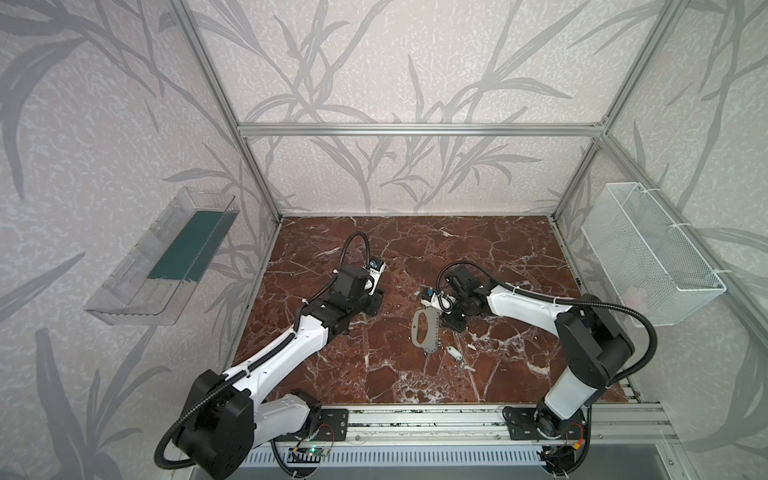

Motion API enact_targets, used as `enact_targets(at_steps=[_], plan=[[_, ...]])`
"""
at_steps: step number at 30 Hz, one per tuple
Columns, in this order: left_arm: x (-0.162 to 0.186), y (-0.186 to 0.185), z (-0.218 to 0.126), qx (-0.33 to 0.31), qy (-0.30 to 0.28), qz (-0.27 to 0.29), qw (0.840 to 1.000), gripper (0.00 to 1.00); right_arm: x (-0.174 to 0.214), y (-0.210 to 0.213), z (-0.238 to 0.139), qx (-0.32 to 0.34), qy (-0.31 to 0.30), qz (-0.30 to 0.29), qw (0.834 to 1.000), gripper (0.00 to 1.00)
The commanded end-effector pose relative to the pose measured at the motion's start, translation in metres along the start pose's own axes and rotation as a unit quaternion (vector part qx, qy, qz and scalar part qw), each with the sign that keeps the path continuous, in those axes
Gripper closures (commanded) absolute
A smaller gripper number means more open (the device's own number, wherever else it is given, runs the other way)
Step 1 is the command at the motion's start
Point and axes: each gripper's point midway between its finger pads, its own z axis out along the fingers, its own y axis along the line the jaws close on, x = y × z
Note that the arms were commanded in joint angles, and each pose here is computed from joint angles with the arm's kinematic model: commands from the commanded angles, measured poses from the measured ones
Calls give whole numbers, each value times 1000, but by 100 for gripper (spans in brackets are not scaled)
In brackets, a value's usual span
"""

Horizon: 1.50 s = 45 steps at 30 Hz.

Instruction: Put the keys on the keyring

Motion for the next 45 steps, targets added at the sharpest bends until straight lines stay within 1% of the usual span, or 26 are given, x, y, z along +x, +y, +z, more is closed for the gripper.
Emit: enact_targets(at_steps=[1,5,9,15,22,29,31,45], plan=[[1,-1,1,1,0,-2,1000,55,8,11,-6,-29,39,67,997,71],[0,0,0,-1,-4,-1,1000,55,-3,17,-21,-32,7,133,991,69],[1,-1,0,1,-3,-1,1000,55,-1,20,-23,-35,0,204,978,69],[0,-2,0,3,-5,0,1000,55,11,12,-14,-23,0,255,967,71],[1,-1,-3,0,-7,0,1000,55,8,6,-5,-26,-7,262,965,76],[2,1,-4,-4,-10,1,1000,55,8,7,0,-32,-4,262,965,77],[2,1,-4,-4,-10,1,1000,55,14,6,9,-35,8,267,963,77],[4,1,-2,-5,-5,0,1000,55,15,9,16,-47,10,262,964,88]])
